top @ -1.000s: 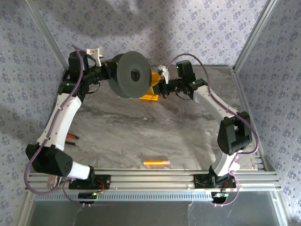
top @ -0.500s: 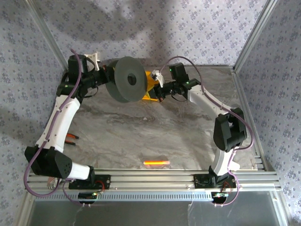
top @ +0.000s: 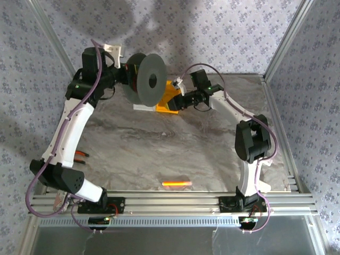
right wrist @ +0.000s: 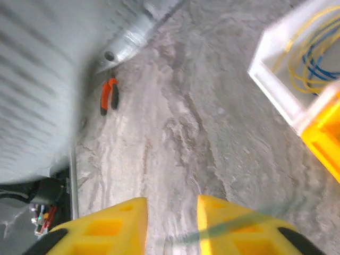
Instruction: Wrap the cables
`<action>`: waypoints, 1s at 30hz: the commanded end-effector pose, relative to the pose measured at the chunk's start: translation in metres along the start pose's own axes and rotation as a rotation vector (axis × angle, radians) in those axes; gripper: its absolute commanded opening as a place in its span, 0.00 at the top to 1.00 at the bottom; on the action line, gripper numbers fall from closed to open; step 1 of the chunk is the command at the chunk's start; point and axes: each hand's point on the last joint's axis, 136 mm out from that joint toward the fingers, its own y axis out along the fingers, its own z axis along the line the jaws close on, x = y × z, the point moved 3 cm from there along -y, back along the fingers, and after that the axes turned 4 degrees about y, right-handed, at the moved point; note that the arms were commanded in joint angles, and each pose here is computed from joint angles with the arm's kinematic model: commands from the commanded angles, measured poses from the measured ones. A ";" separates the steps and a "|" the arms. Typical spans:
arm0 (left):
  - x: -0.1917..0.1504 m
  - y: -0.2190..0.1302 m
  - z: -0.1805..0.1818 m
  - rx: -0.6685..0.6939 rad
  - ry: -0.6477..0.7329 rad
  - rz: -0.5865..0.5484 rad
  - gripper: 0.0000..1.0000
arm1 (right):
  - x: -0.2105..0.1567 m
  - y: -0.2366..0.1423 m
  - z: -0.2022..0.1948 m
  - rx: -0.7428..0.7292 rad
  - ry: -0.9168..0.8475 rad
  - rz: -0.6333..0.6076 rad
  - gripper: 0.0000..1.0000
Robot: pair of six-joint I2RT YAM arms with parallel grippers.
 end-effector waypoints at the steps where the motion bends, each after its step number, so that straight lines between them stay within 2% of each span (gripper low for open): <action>1: 0.049 -0.025 -0.005 0.030 0.059 -0.181 1.00 | -0.003 -0.003 -0.009 -0.013 0.090 0.025 0.57; 5: 0.050 -0.024 -0.005 0.034 0.056 -0.171 1.00 | -0.003 -0.010 -0.011 -0.019 0.095 0.015 0.55; 9: 0.047 -0.020 -0.004 0.038 0.055 -0.141 1.00 | -0.007 -0.023 -0.012 -0.043 0.101 0.002 0.44; 12: 0.036 -0.012 -0.006 0.025 0.088 -0.073 1.00 | -0.009 -0.043 -0.015 -0.074 0.104 -0.025 0.27; 14: 0.022 -0.003 -0.011 0.033 0.166 -0.001 1.00 | -0.005 -0.062 -0.012 -0.092 0.095 -0.048 0.00; 16: -0.001 0.008 -0.021 0.043 0.288 0.094 1.00 | 0.007 -0.086 -0.007 -0.094 0.087 -0.096 0.00; 20: -0.031 0.023 -0.038 0.068 0.500 0.168 1.00 | 0.032 -0.125 0.011 -0.038 0.093 -0.173 0.00; 23: -0.047 0.027 -0.045 0.042 0.548 0.184 1.00 | 0.049 -0.142 0.023 -0.004 0.084 -0.226 0.00; 25: -0.049 0.027 -0.051 0.013 0.568 0.151 1.00 | 0.056 -0.148 0.030 0.038 0.093 -0.242 0.00; 30: -0.052 0.023 -0.059 -0.030 0.587 0.126 1.00 | 0.066 -0.146 0.046 0.117 0.075 -0.250 0.00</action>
